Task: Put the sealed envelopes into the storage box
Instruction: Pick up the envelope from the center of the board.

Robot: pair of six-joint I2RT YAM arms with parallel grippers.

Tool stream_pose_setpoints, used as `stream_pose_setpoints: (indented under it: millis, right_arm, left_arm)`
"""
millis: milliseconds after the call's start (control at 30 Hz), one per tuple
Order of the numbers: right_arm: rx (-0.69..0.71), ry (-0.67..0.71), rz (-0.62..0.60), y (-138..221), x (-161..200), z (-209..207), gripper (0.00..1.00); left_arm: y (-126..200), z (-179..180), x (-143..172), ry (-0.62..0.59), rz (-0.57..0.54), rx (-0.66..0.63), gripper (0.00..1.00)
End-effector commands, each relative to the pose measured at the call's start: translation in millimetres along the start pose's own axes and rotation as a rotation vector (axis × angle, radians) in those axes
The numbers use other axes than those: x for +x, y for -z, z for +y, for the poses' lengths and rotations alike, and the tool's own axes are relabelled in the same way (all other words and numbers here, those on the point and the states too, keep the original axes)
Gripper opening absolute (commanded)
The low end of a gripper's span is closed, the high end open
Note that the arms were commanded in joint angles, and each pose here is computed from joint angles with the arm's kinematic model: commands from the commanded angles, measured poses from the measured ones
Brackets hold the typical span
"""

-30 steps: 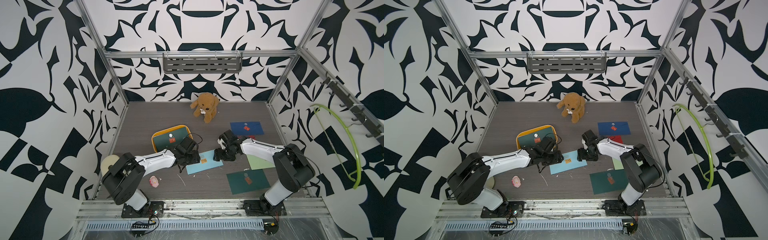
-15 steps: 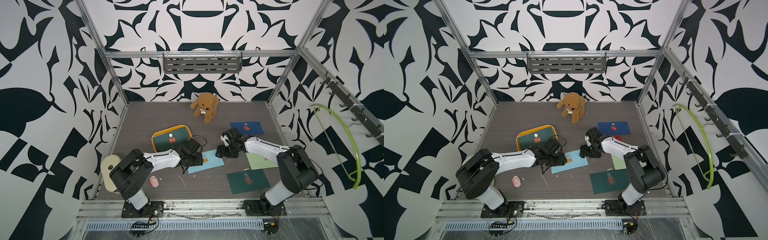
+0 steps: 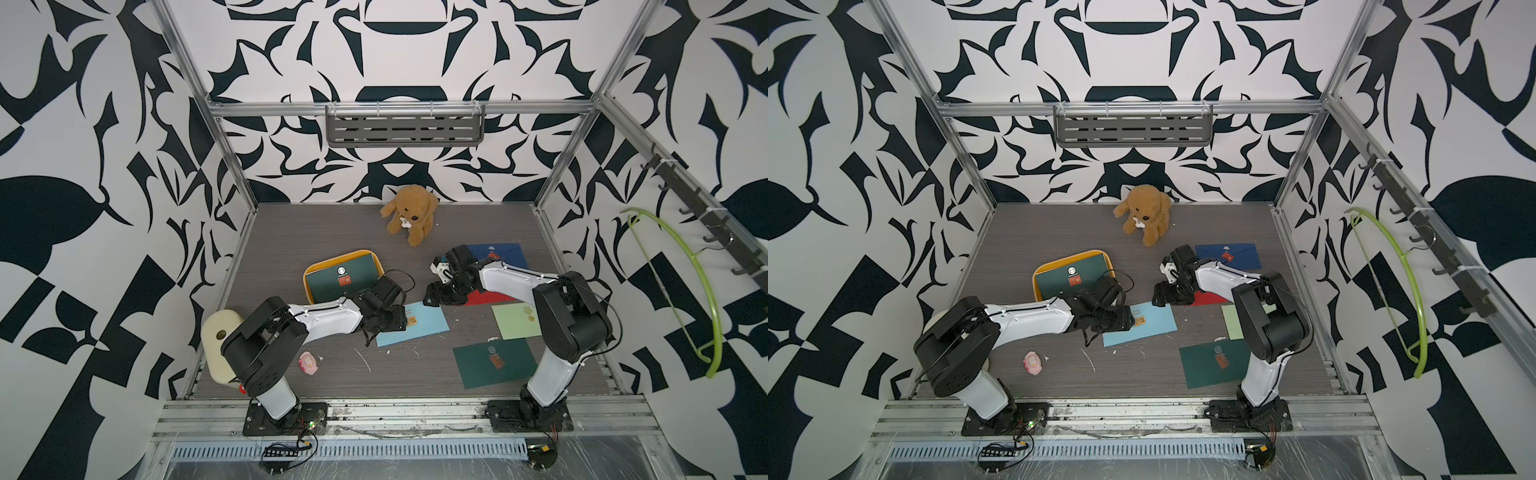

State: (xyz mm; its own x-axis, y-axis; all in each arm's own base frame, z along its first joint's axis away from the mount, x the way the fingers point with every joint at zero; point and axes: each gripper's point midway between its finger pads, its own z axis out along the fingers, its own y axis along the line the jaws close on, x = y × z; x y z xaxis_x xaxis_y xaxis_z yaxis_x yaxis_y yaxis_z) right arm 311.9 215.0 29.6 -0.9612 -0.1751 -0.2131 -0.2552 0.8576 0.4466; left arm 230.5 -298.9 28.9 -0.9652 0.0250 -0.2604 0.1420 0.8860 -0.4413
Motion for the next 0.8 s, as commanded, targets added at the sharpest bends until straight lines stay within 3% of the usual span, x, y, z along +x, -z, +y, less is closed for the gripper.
stream_pose_setpoints:
  millis: [0, 200, 400, 467, 600, 767]
  right_arm:
    - [0.000, -0.037, 0.092, -18.7, 26.9, -10.4, 0.69]
    - [-0.049, -0.086, 0.097, -24.3, 42.9, -8.3, 0.56]
    - [-0.086, -0.132, 0.047, -16.0, 43.3, -2.4, 0.36]
    - [-0.073, -0.136, 0.038, -12.0, 43.9, -3.2, 0.39]
    - [-0.041, -0.122, 0.002, 6.3, 42.8, -1.9, 0.58]
    - [0.019, -0.111, -0.028, 38.4, 48.1, -0.8, 0.63]
  left_arm:
    - [-18.4, 44.6, 41.7, 0.024, 0.159, -0.130, 0.61]
    - [-19.5, 48.7, 41.9, 0.046, 0.164, -0.120, 0.61]
    - [-19.9, 50.9, 42.1, 0.055, 0.165, -0.121, 0.61]
    - [-19.6, 51.3, 42.4, 0.056, 0.166, -0.121, 0.61]
    - [-18.9, 51.7, 42.1, 0.059, 0.165, -0.119, 0.61]
    - [-18.3, 52.7, 44.7, 0.063, 0.177, -0.124, 0.61]
